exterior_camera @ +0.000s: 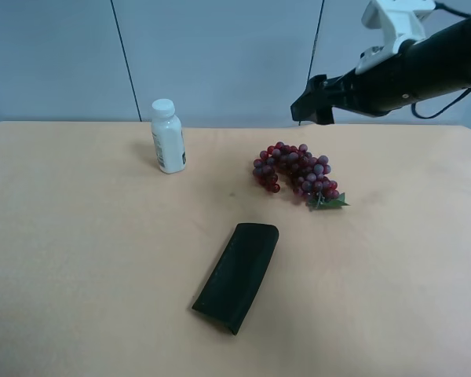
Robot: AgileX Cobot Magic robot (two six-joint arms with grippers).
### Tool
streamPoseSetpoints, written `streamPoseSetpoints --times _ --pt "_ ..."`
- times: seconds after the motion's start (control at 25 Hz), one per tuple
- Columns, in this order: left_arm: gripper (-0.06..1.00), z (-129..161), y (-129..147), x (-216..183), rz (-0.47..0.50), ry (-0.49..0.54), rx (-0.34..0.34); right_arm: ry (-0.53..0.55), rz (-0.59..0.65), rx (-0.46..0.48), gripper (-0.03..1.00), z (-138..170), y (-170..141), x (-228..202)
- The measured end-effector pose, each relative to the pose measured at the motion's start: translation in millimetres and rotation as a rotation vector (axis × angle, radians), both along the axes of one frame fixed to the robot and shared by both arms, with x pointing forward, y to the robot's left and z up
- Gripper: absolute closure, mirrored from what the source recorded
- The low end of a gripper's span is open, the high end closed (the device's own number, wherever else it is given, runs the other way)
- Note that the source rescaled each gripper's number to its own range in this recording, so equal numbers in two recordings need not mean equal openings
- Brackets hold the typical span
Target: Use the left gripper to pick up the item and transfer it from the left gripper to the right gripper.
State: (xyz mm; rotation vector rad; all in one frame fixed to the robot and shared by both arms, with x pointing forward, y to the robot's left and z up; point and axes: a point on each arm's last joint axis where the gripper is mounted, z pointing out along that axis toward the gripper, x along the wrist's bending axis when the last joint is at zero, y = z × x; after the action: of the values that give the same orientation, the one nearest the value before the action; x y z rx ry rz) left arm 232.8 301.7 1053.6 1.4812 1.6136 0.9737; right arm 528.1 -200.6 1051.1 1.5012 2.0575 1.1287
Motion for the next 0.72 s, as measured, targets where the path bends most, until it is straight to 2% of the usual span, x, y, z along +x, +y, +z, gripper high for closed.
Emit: streamPoseSetpoints --times 0.28,0.52,0.72 --pt "-0.06 0 0 0 0.000 0.000 0.000 -0.021 0.046 -0.068 -0.03 51 -17 -58" --pt "-0.06 0 0 0 0.000 0.000 0.000 0.033 0.096 -0.129 -0.03 74 -32 -114" --pt "-0.06 0 0 0 0.000 0.000 0.000 0.079 0.070 -0.178 -0.03 84 -47 -154"
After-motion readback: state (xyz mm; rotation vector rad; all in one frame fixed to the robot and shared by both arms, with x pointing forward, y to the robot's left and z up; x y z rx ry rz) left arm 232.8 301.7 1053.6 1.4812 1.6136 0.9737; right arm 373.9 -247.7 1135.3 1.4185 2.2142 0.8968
